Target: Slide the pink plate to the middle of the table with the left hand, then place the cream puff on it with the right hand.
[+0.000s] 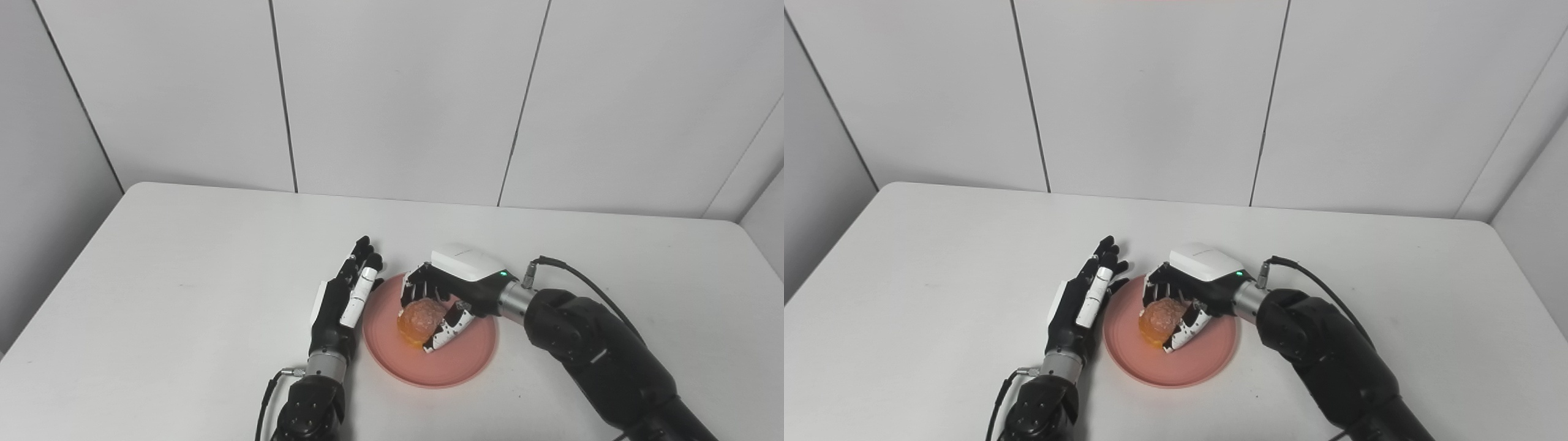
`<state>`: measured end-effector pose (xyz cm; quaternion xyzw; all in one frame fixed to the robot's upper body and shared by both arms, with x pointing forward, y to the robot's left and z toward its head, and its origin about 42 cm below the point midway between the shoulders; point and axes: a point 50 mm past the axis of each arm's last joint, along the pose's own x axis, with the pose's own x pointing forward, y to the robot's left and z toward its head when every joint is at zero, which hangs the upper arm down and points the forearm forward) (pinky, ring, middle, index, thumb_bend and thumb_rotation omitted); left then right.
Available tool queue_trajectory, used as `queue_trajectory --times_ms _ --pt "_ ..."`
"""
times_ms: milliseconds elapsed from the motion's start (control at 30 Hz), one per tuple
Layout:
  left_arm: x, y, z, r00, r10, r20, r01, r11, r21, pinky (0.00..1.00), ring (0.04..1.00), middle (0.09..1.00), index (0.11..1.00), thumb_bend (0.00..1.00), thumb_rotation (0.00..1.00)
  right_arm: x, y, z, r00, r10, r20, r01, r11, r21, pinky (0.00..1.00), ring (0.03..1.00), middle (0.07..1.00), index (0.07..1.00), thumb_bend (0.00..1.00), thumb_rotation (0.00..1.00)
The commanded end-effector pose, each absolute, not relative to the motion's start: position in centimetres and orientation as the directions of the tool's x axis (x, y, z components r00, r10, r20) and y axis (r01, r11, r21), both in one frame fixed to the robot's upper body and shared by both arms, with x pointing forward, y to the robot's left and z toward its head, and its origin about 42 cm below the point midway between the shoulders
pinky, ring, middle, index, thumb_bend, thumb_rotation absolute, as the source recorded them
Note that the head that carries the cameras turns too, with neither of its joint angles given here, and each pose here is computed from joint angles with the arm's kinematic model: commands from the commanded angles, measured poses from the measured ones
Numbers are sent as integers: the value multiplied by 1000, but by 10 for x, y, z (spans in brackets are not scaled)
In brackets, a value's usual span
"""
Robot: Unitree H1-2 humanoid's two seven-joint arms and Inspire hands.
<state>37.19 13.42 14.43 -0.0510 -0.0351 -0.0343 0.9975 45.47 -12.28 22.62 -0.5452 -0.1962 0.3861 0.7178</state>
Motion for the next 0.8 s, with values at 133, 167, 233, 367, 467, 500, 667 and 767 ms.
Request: queue_trajectory --times_ms 133,167,233,367,467,500,667,767 --pt "372 131 149 994 -63 84 72 992 -100 780 886 950 906 848 826 460 -121 260 618 783 -71 -255 114 -960 438 517 553 585 887 270" --pt "372 132 148 994 -63 84 71 993 -98 770 882 948 905 847 827 460 -121 262 623 779 -71 -249 111 -962 471 552 586 606 943 329" --pt "372 132 148 994 -66 87 74 993 -95 757 881 949 909 846 829 459 -123 264 628 775 -69 -243 111 -964 548 631 648 649 996 404" --pt "372 134 147 994 -71 87 80 991 -104 766 891 953 912 855 825 458 -123 271 635 770 -58 -238 123 -964 613 703 703 670 1000 426" --pt "372 134 147 994 -70 84 79 991 -105 774 896 952 910 869 821 458 -123 276 635 770 -51 -234 129 -964 656 749 745 687 1000 447" --pt "372 134 146 994 -69 84 78 991 -106 775 896 952 910 869 821 458 -123 279 636 770 -45 -227 131 -965 657 750 747 687 1000 448" --pt "372 134 147 994 -72 84 81 991 -110 800 894 954 914 858 819 453 -125 296 639 769 -16 -205 150 -967 659 758 759 684 1000 454" --pt "372 134 146 994 -71 83 79 992 -101 797 893 958 918 870 826 448 -129 307 650 760 12 -191 179 -965 627 738 749 677 1000 443"
